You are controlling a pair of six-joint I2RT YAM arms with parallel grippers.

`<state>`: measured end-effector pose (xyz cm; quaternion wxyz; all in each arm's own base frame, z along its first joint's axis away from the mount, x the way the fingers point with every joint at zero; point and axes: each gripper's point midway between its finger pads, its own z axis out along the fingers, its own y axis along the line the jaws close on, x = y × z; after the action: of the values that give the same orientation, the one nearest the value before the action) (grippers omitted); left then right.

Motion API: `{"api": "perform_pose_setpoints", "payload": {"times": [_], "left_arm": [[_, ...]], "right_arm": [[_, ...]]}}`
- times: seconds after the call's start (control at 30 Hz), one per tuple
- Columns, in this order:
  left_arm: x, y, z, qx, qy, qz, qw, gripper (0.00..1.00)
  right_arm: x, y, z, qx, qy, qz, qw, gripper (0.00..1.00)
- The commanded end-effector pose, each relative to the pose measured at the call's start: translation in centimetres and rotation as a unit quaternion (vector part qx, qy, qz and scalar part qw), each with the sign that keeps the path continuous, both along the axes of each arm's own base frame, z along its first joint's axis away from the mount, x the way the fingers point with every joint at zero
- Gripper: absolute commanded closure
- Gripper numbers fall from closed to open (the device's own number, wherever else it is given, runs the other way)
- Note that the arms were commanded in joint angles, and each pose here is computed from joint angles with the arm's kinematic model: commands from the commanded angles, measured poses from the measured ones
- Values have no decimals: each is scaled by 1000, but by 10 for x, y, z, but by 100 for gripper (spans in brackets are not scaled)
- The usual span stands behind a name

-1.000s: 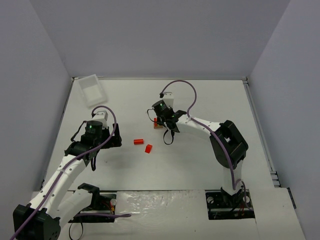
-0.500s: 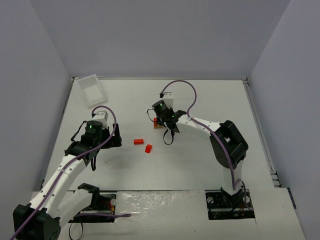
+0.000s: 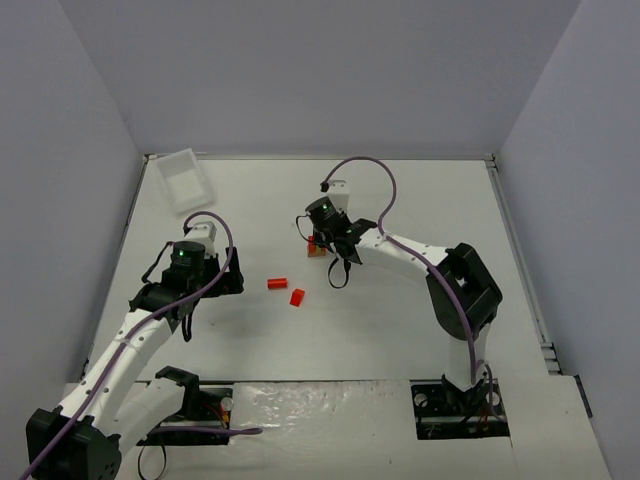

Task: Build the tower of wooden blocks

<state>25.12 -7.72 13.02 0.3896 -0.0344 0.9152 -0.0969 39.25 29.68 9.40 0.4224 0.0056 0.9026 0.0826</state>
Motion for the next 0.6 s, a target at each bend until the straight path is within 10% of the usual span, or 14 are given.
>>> {"api": "perform_pose_setpoints", "payload": {"times": [0.0,0.57], "left_arm": [[12,-3,11,-7,-26,-3,1000,3],[34,-26,28,-58,-33,3,998,24]], "right_arm": [[9,7,58,43,-62,-8,997,75],[7,-35,85,76,-60,12,995,76]]}}
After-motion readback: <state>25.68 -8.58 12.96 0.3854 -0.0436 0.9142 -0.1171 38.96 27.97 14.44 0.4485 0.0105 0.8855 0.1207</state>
